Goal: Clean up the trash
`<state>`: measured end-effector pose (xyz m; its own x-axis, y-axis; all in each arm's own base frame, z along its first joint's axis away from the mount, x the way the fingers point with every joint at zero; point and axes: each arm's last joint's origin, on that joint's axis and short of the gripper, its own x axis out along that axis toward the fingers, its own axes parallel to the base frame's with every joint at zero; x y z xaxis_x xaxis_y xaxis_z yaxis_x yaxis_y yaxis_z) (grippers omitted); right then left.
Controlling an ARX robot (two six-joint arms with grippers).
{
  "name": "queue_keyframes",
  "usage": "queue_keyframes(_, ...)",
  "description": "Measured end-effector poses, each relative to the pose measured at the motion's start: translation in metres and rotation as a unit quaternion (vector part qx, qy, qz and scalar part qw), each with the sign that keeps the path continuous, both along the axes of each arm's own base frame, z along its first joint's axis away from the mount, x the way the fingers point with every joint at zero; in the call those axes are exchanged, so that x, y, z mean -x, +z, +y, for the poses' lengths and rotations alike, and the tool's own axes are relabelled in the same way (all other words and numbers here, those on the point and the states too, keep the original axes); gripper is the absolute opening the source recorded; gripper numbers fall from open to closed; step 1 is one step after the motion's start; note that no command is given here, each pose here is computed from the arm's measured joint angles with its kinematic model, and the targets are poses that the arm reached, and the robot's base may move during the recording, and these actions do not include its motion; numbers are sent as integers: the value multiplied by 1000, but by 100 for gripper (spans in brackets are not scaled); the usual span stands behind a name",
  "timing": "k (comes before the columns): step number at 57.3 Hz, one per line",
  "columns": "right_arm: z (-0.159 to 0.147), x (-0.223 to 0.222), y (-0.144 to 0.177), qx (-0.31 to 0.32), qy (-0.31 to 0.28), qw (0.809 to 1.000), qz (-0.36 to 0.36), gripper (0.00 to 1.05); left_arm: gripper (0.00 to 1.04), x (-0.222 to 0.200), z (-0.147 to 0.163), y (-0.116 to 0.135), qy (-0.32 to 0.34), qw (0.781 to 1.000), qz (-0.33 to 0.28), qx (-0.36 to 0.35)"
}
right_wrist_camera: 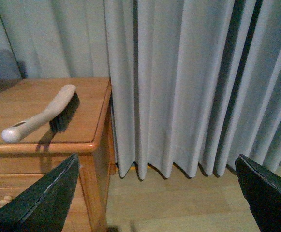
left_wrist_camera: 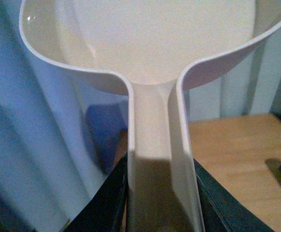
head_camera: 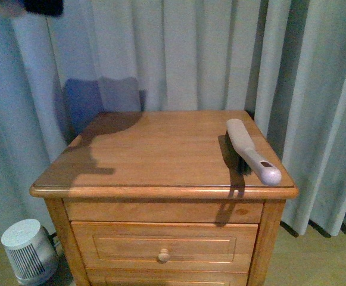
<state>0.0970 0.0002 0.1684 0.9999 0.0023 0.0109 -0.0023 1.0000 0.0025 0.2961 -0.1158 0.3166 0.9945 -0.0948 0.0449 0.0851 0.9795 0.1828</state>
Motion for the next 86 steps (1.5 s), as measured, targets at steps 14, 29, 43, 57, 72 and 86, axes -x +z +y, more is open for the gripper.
queue_keyframes(14,0,0,0,0,0,1000,0,97,28,121,38,21,-53,986,-155,-13)
queue_keyframes(29,0,0,0,0,0,1000,0,97,28,187,79,1,-57,979,-197,11)
queue_keyframes(43,5,-2,-4,45,-112,992,30,97,28,198,86,-9,-60,979,-188,45)
queue_keyframes(57,23,-30,39,34,-66,996,50,97,28,198,86,-9,-61,979,-188,47)
queue_keyframes(72,66,-112,89,-16,-4,982,186,97,28,198,86,-9,-61,979,-188,48)
queue_keyframes(86,117,-193,91,-66,13,950,306,97,28,198,86,-9,-61,979,-188,48)
